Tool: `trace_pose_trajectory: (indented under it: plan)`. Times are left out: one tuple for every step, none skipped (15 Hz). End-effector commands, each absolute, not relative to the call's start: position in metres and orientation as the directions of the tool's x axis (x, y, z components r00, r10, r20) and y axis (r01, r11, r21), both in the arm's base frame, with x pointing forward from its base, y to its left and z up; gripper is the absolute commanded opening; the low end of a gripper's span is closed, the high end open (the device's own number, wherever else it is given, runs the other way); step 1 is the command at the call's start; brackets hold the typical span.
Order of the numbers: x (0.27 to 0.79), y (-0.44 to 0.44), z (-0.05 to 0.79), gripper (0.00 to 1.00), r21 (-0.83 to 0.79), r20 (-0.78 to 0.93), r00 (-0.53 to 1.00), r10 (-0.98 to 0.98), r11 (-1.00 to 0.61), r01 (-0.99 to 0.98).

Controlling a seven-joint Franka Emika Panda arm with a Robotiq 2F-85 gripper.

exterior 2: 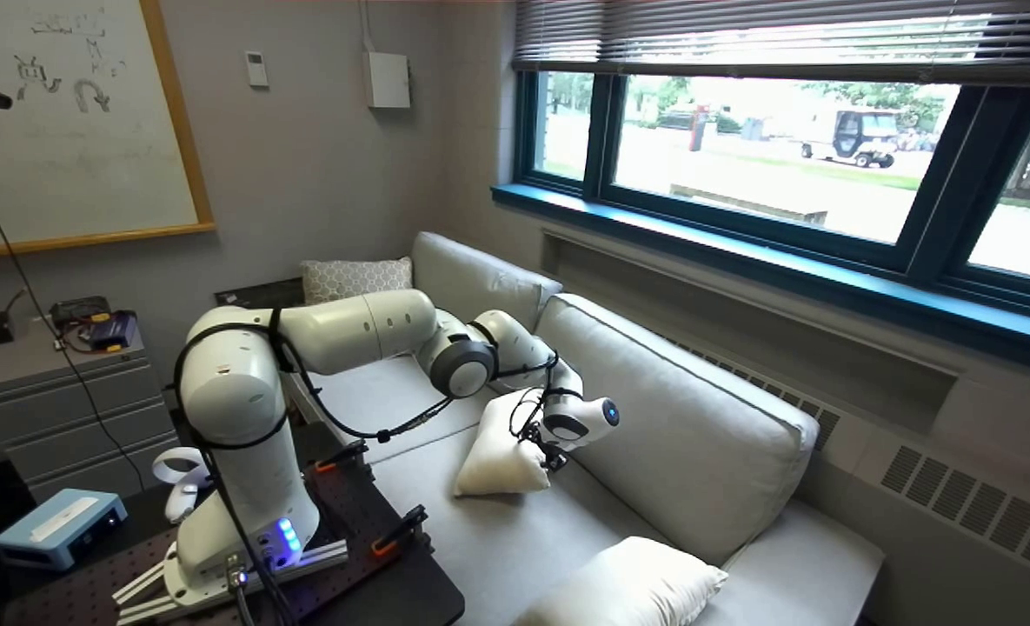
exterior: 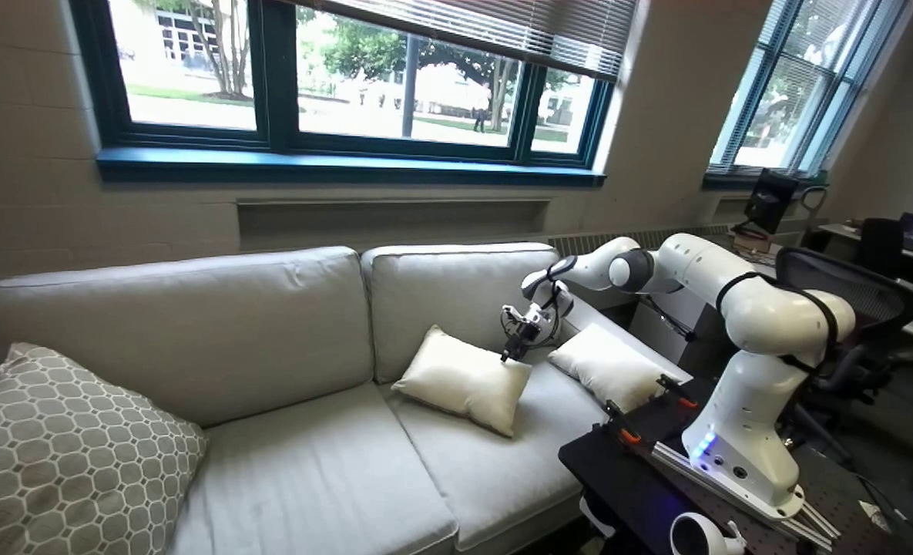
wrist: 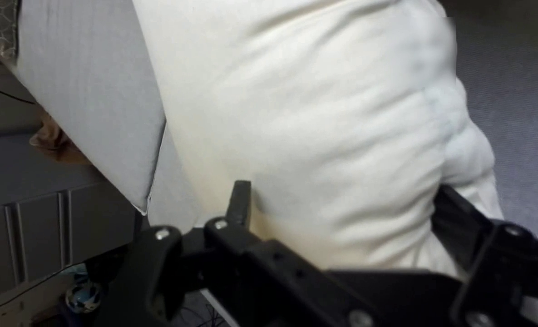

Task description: Arrange the two small pillows against the right armrest of the sofa

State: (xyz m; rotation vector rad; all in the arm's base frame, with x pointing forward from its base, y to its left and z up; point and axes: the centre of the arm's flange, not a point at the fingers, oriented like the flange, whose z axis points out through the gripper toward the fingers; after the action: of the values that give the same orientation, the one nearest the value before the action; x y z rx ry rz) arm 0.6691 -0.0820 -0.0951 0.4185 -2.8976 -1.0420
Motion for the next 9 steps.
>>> trace_pose_trajectory:
  plan:
    - [0.730, -0.074, -0.139, 1.00, 0.686, -0.086, -0.962, -0.261, 0.685, -0.247]
    - [0.730, -0.066, -0.136, 1.00, 0.694, -0.093, -0.960, -0.262, 0.675, -0.251]
    - [0.730, -0.053, -0.130, 1.00, 0.704, -0.105, -0.958, -0.265, 0.661, -0.260]
    - [0.730, -0.039, -0.125, 1.00, 0.710, -0.115, -0.955, -0.272, 0.650, -0.271]
    - [0.731, -0.024, -0.123, 1.00, 0.712, -0.118, -0.950, -0.288, 0.643, -0.283]
    - [0.730, -0.004, -0.123, 1.00, 0.714, -0.108, -0.940, -0.323, 0.634, -0.299]
    - [0.728, 0.010, -0.124, 1.00, 0.713, -0.095, -0.930, -0.355, 0.627, -0.313]
    - [0.724, 0.025, -0.127, 1.00, 0.710, -0.074, -0.917, -0.392, 0.625, -0.325]
    - [0.722, 0.037, -0.132, 1.00, 0.709, -0.054, -0.907, -0.418, 0.623, -0.329]
